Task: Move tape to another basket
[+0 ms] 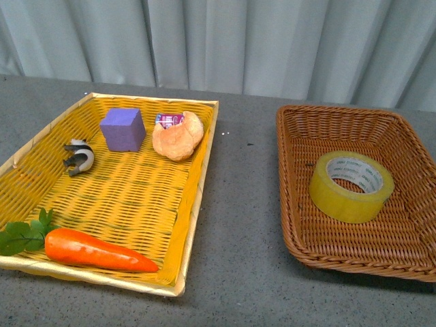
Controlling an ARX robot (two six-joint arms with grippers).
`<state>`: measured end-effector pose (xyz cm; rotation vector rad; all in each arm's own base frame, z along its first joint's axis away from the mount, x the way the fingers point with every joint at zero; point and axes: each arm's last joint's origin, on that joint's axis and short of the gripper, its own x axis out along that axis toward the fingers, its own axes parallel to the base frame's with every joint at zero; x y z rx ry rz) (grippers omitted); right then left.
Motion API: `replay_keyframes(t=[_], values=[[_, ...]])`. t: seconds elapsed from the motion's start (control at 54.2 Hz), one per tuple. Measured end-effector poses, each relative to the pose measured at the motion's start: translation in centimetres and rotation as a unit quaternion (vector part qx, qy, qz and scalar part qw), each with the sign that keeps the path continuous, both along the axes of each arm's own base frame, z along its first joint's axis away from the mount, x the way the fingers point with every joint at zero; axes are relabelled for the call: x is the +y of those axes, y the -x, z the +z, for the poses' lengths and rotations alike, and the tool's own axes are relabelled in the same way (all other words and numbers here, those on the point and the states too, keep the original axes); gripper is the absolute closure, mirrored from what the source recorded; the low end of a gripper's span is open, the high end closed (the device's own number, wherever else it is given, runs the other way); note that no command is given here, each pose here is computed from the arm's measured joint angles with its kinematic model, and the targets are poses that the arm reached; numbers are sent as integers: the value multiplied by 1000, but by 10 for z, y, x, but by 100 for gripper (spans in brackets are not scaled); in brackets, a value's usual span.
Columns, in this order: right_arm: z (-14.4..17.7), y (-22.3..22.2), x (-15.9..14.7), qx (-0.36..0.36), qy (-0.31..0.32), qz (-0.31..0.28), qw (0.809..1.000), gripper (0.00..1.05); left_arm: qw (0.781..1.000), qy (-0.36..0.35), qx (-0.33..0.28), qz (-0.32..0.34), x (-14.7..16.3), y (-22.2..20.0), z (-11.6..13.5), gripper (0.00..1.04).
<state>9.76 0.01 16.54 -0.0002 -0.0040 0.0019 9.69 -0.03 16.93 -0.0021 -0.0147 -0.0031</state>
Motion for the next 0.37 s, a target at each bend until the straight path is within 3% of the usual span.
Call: replay_keyframes(t=[0.369], values=[[0,0,0,0,0,0,1000,9,1000,0,0,0,0,0,0,7]])
